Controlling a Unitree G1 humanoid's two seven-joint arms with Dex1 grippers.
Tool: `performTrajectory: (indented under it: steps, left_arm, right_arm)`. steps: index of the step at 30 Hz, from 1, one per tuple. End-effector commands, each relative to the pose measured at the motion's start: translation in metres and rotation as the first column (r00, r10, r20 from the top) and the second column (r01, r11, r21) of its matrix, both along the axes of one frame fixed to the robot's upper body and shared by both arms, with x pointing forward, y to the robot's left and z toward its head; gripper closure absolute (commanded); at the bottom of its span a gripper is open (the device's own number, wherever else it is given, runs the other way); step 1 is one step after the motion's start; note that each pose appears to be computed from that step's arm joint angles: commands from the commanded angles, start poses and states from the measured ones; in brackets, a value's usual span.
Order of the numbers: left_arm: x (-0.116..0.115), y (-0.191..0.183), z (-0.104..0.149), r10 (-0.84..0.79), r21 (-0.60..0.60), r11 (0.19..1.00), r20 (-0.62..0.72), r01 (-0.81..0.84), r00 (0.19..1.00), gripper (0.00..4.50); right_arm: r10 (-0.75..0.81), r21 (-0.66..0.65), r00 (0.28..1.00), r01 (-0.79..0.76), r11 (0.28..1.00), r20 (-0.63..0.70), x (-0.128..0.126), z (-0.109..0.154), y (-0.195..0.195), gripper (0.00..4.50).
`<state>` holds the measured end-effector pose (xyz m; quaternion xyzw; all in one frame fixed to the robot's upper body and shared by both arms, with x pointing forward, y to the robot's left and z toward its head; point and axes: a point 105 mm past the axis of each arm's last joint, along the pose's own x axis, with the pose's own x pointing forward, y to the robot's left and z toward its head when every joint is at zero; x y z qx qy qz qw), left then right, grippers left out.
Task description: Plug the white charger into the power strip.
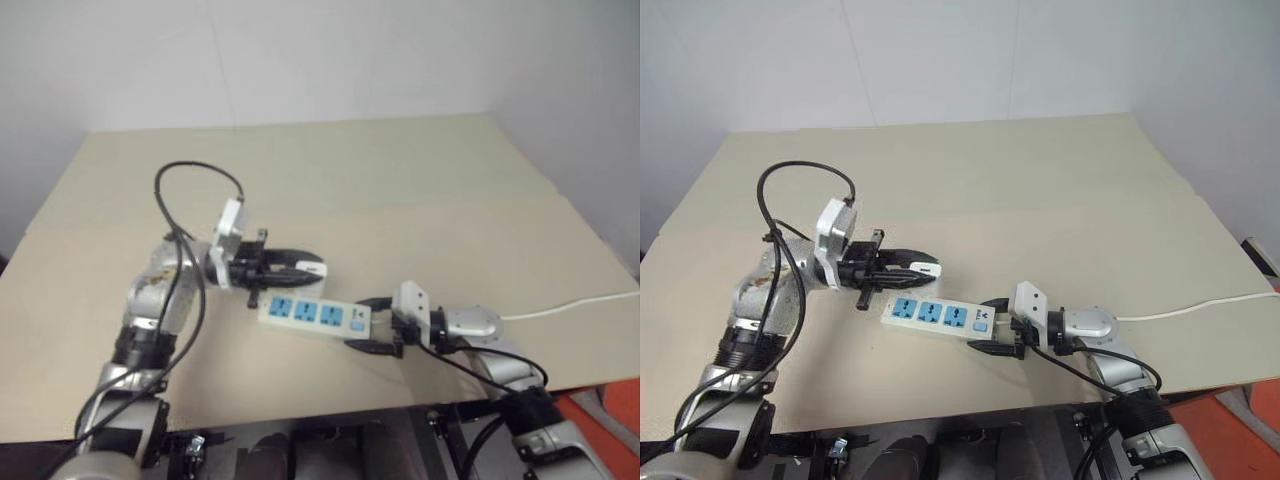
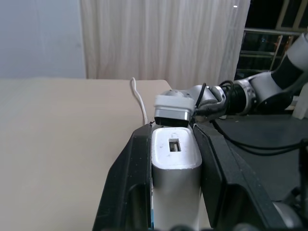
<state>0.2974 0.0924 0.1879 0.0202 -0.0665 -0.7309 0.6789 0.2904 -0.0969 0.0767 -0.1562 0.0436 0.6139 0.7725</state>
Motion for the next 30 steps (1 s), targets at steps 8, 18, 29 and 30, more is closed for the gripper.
performTrajectory:
  steps: [8,18,29,30]
  left_arm:
    - [0.006,-0.011,-0.003,-0.077,-0.093,0.993,0.013,0.078,0.997,3.49]
    - [0.008,-0.022,-0.024,-0.139,-0.032,0.990,-0.048,0.138,0.989,3.49]
    - [0.010,-0.032,-0.037,-0.159,-0.033,0.987,-0.085,0.157,0.984,3.49]
    - [0.010,-0.033,-0.037,-0.160,-0.034,0.987,-0.086,0.158,0.983,3.49]
  right_arm:
    - [-0.013,-0.059,1.000,0.012,0.998,-0.023,-0.007,-0.013,-0.005,1.08]
    - [-0.016,-0.058,0.999,0.014,0.998,-0.030,-0.009,-0.014,-0.002,1.08]
    - [-0.023,-0.058,0.999,0.021,0.998,-0.030,-0.011,-0.015,-0.001,1.08]
    - [-0.024,-0.057,0.999,0.022,0.998,-0.032,-0.011,-0.015,-0.001,1.08]
